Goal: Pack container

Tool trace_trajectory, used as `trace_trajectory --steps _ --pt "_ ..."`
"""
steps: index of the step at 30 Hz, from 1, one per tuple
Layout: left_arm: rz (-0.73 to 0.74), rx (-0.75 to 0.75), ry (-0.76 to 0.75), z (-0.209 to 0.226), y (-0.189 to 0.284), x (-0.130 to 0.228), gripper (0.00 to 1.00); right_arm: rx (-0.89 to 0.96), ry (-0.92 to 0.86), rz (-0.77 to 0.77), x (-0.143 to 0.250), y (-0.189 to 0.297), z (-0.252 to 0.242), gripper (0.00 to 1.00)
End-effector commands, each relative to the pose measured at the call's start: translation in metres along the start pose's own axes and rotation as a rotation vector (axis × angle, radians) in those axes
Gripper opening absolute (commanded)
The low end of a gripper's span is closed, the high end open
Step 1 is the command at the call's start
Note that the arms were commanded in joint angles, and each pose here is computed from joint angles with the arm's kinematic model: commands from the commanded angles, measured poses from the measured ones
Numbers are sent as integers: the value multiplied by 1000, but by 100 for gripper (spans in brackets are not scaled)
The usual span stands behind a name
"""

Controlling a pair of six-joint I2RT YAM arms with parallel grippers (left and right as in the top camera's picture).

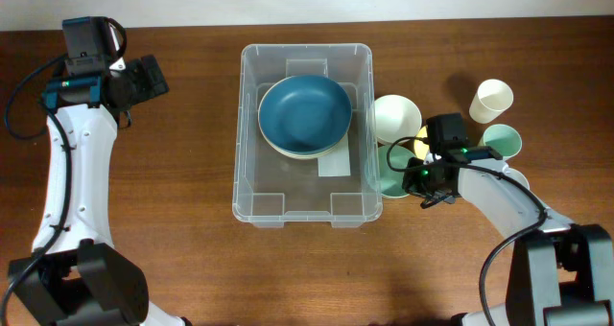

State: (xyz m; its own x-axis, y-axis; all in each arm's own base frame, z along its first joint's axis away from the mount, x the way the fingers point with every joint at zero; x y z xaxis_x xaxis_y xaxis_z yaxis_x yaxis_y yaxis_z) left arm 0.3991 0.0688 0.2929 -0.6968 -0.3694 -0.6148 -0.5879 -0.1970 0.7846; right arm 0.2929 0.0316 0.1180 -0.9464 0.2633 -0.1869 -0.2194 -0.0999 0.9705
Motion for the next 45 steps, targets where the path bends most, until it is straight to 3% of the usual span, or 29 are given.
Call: trace_trajectory --steps 1,12,30,40,45 --pt "-28 2 2 0 8 -6 100 33 5 -1 2 -4 -1 5" --pt "-29 2 2 0 9 -6 100 45 35 8 4 4 -2 4" --pt "-29 2 2 0 9 -6 100 51 101 -224 -9 121 7 4" --pt "-28 2 2 0 8 -6 100 -16 401 -412 -28 198 40 4" --pt "-29 2 2 0 9 -6 100 -134 633 -504 -11 202 107 4"
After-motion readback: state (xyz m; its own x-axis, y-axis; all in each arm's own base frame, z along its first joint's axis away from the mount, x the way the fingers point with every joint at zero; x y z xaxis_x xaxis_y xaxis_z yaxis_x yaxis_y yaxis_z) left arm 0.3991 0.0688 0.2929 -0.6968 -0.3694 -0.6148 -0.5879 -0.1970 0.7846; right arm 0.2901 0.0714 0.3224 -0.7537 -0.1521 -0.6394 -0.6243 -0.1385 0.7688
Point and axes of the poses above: each gripper's point midway between its finger pads, its own y axis back along the fingers, its own z axis along the line the jaws close on, x = y × z, the point moved 10 cm from there along y, back along the fingers, and after that the axes turned 4 degrees about y, right-handed, at the moved point
